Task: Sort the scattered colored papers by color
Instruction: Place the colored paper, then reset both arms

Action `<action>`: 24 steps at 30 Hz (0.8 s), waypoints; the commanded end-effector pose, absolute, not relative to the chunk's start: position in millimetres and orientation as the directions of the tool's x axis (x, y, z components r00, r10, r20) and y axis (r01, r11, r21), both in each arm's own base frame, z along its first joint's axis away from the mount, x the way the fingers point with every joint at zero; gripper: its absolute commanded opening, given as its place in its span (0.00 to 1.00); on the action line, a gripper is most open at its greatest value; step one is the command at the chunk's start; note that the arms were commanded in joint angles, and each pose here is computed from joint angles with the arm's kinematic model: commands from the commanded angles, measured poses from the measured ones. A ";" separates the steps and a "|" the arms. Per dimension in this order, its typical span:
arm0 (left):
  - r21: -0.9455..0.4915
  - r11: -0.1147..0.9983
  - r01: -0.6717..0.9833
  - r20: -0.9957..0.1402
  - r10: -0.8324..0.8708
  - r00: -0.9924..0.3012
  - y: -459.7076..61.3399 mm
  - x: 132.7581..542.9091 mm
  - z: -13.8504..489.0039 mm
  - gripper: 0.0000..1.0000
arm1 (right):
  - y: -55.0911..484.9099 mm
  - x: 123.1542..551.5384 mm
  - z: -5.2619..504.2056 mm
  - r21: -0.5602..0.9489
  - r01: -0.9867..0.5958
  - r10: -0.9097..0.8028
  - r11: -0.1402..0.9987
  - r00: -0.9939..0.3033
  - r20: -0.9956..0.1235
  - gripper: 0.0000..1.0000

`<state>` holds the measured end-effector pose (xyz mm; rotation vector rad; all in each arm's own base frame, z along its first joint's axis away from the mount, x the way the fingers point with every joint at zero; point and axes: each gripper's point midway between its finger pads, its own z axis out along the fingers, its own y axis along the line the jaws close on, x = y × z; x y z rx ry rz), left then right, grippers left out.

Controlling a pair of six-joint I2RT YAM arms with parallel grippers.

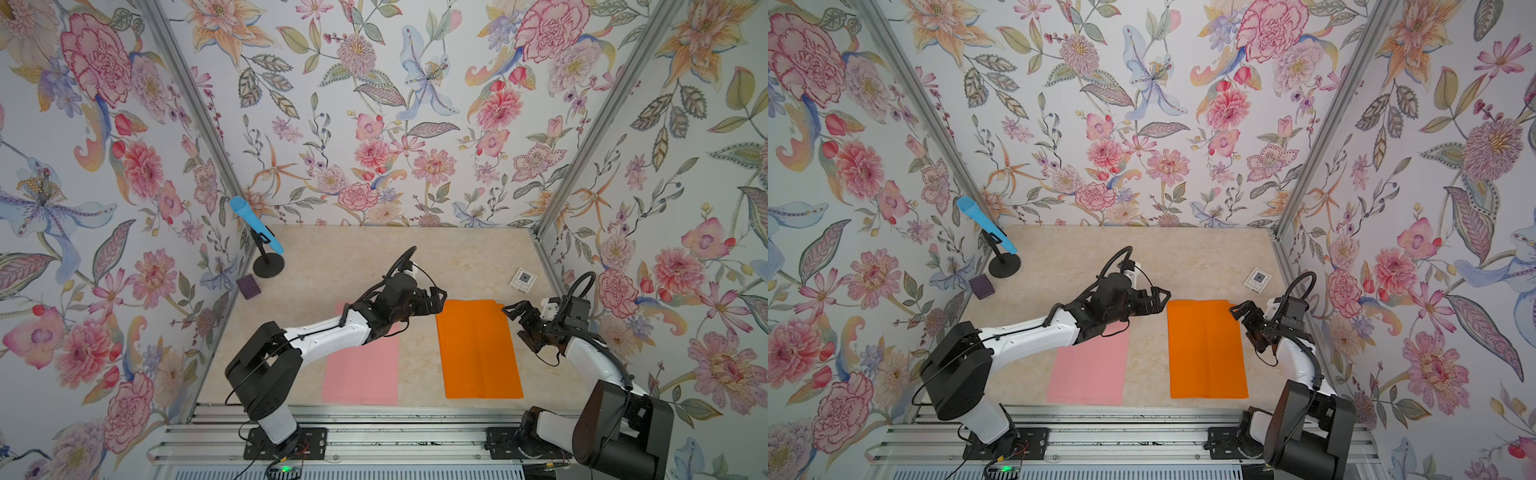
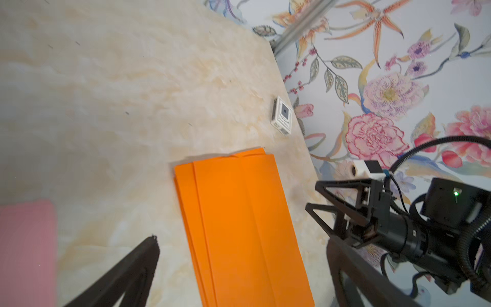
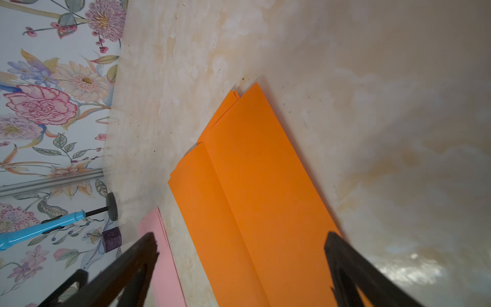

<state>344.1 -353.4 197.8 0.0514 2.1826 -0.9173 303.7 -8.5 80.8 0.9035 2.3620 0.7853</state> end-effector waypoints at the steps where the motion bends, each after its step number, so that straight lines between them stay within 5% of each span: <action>1: -0.378 0.898 0.227 -0.767 -0.166 -0.620 -271.2 364.3 221.1 1.00 | -16.4 300.4 58.2 0.587 0.467 0.688 0.662 -0.690 -0.227 1.00; 15: -0.288 0.958 0.011 -0.840 -0.247 -0.482 -103.6 393.6 266.3 1.00 | -4.5 335.1 45.9 0.584 0.446 0.659 0.678 -0.720 -0.216 1.00; 24: -0.295 0.955 -0.015 -0.863 -0.273 -0.426 -65.6 414.1 282.6 1.00 | 0.6 352.3 54.9 0.564 0.437 0.645 0.701 -0.727 -0.238 1.00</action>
